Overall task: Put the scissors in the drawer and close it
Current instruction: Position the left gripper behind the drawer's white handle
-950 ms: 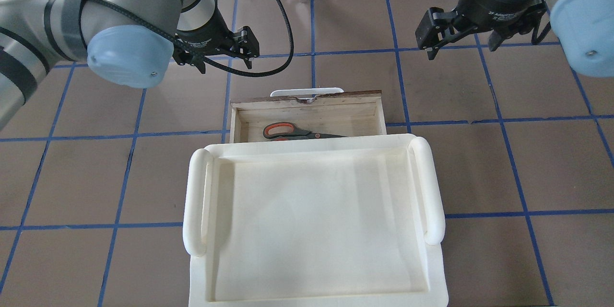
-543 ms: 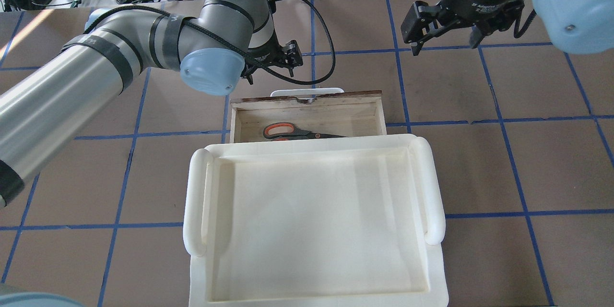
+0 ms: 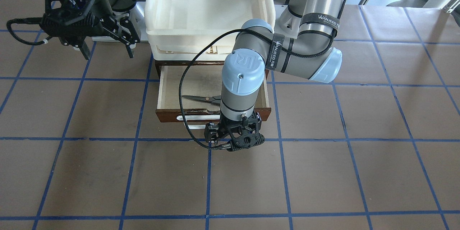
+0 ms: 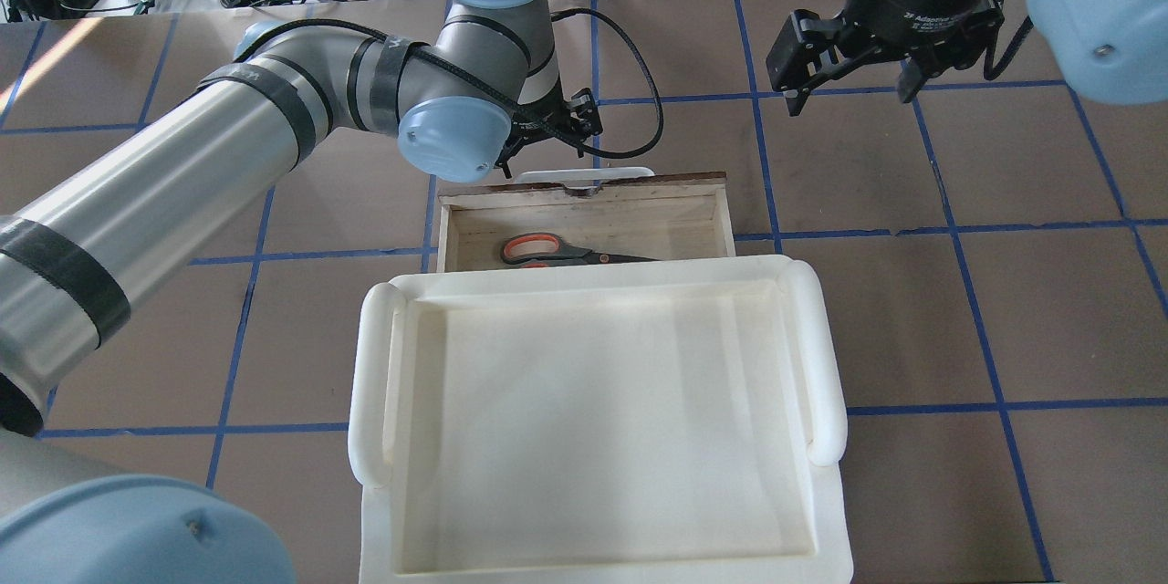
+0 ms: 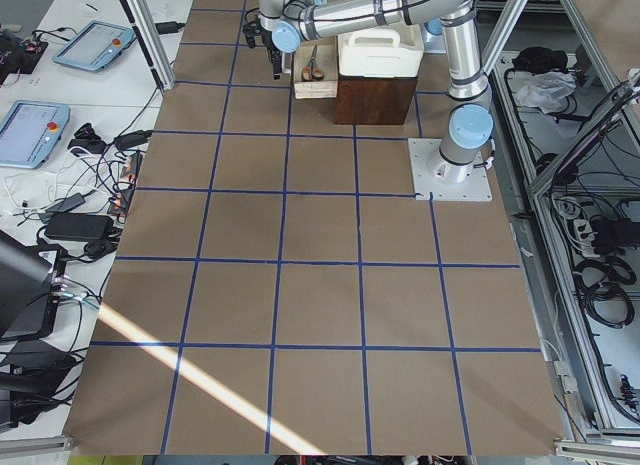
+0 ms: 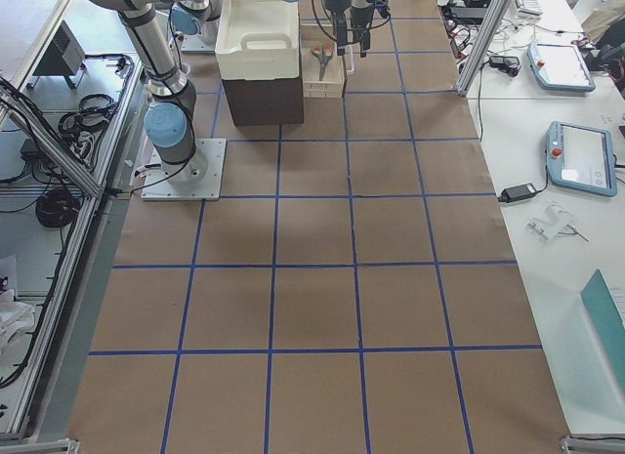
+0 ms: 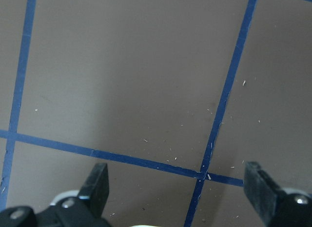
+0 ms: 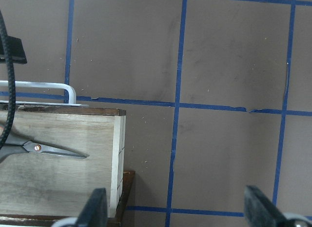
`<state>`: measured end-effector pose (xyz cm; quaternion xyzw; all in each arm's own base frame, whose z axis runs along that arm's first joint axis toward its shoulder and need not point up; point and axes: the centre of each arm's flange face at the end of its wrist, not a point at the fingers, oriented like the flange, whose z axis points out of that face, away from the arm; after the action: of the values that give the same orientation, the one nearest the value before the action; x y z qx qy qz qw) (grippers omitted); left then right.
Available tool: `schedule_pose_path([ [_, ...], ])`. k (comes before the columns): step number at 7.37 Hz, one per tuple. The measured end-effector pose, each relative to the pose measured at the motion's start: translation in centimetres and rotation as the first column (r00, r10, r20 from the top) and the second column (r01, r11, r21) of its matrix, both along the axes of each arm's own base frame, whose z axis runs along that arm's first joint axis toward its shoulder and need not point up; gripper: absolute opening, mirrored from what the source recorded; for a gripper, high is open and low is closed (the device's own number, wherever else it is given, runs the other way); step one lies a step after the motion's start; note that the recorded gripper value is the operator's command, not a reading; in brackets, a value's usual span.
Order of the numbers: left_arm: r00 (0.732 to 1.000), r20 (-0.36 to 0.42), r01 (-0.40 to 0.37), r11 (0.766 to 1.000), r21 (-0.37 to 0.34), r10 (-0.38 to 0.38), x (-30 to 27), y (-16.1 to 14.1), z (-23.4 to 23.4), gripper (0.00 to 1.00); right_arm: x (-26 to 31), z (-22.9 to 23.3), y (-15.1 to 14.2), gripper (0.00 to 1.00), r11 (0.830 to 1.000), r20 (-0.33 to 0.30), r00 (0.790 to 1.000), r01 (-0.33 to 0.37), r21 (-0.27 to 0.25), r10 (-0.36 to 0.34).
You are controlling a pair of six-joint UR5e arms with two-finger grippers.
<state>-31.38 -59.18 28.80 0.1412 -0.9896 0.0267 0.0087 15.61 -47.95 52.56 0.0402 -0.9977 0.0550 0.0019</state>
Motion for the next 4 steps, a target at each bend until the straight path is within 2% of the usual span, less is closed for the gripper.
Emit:
schedule_pose_path([
  [4,0.999,0.028,-0.043,0.997,0.070,0.041,-0.44,0.88,-1.08,1.00,0.17,0.50,0.43,1.00,1.000,0.003,1.000,-0.002,-0.014,0.002],
])
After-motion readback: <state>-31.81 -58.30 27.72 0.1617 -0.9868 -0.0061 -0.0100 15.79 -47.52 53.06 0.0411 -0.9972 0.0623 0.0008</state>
